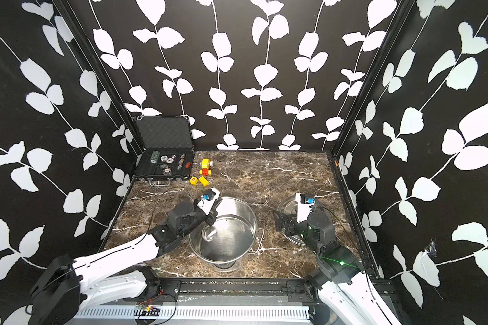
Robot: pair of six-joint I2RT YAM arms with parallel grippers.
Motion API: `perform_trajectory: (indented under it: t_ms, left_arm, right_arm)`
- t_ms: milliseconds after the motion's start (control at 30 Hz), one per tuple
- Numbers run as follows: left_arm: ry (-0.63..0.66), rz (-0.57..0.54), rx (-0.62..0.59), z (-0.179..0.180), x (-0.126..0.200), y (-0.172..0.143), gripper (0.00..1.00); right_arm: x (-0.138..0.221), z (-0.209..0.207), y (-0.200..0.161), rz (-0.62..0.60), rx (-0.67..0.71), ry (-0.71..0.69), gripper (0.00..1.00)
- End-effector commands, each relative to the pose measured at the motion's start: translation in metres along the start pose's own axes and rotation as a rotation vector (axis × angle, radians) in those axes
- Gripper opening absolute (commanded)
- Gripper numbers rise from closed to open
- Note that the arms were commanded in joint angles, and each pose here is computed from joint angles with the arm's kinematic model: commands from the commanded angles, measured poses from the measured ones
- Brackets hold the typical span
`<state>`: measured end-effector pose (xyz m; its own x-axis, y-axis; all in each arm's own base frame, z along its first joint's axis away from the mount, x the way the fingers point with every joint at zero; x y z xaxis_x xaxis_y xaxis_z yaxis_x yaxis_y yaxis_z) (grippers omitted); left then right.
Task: Stir the soup with a spoon
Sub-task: Stir the soup in the pan with a stick.
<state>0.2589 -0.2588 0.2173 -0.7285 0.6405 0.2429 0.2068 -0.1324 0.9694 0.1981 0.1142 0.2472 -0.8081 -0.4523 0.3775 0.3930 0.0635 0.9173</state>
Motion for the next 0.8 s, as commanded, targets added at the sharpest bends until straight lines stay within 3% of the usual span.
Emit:
perform_trajectory:
  t_ms: [0,133,400,567,767]
  left_arm:
    - [-0.053,-0.11,-0.047,-0.011,-0.012,0.039,0.0]
    - [-0.171,-0.129,-0.066,-0.032,-0.034,0.049,0.0]
    - [-0.546,-0.147,-0.049,-0.096,-0.057,0.056,0.0]
    - [-0.722,-0.11,-0.069,-0.134,-0.045,0.044,0.0]
    - [-0.884,-0.002,-0.092,-0.168,-0.008,0.015,0.0]
  right_arm:
    - [0.007,0.0,0.012,-0.043,0.018,-0.009,0.99]
    - [0.006,0.0,0.01,-0.043,0.012,-0.009,1.0]
    - [0.013,-0.003,0.008,-0.041,0.012,-0.024,0.99]
    - [0.016,-0.006,0.005,-0.042,0.012,-0.039,0.99]
    - [0.013,-0.005,0.004,-0.038,0.009,-0.034,0.99]
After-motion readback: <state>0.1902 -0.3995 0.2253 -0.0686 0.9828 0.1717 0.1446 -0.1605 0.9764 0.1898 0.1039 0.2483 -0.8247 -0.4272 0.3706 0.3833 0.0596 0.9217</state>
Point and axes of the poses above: each gripper's point midway between its finger pads, its own x axis back along the fingers, its own z axis along the line the jaws close on, y = z × x, the point moved 2 cm from there along x, back along the fingers, and after that the axes turned 12 degrees about x, right-handed, at the moved point
